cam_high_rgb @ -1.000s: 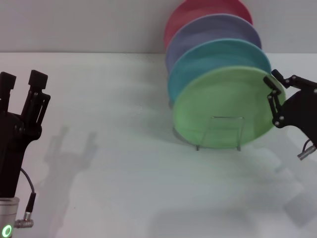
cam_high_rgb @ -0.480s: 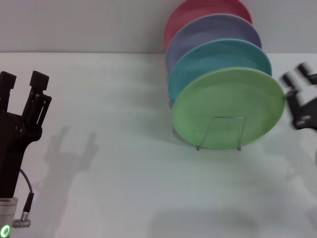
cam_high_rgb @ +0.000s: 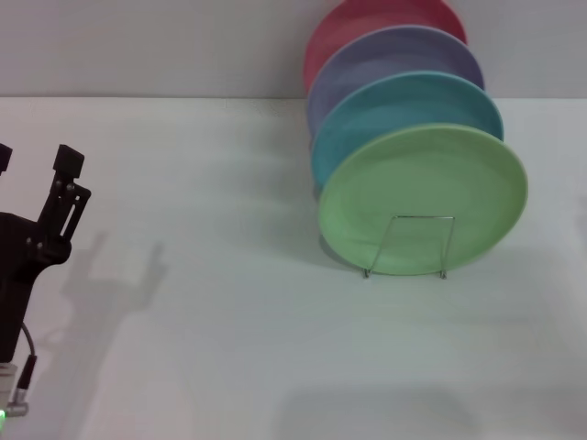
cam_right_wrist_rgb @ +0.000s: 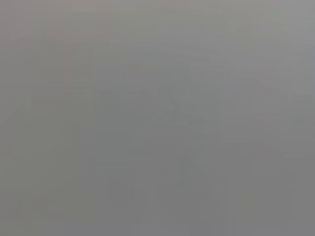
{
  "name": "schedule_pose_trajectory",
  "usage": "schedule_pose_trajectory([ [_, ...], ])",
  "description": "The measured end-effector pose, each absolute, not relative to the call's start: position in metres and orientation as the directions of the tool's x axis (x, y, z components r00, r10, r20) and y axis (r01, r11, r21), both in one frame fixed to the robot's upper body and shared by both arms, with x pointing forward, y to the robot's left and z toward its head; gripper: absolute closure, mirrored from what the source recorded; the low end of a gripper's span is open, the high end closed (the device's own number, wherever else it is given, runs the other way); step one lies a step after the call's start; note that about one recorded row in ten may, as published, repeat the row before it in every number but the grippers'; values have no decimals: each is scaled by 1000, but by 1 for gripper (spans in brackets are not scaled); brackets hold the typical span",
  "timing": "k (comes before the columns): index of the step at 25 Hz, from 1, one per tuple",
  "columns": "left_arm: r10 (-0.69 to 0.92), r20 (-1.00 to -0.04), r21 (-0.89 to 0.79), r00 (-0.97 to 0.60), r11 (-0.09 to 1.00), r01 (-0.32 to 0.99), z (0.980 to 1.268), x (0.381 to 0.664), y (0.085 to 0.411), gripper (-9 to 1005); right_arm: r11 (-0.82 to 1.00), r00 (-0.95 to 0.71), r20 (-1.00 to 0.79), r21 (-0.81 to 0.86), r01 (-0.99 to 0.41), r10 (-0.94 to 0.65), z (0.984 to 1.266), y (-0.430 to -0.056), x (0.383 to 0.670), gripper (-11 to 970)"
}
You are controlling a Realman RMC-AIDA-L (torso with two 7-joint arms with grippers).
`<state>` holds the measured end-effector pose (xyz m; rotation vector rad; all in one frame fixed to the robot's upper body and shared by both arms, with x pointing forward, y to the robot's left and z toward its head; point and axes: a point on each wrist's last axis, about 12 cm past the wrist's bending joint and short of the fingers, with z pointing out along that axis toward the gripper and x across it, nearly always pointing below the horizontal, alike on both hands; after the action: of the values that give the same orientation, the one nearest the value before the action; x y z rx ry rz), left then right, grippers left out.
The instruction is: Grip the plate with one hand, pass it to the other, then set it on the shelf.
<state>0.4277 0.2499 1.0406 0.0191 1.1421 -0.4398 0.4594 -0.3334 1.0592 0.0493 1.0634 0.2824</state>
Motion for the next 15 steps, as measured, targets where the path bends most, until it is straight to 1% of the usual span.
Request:
schedule_pose_trajectory([
  [6, -269, -909, -169, 319, 936, 309, 1035, 434, 261, 157, 967, 478, -842, 239, -90, 252, 1058, -349, 458, 536],
  [10, -248, -925, -162, 287, 943, 291, 1031, 439, 264, 157, 964, 465, -850, 266, -30, 249, 1055, -355, 460, 493],
  [15, -229, -941, -153, 249, 945, 290, 1027, 445, 263, 157, 958, 436, -866, 285, 25, 247, 1049, -360, 461, 492],
])
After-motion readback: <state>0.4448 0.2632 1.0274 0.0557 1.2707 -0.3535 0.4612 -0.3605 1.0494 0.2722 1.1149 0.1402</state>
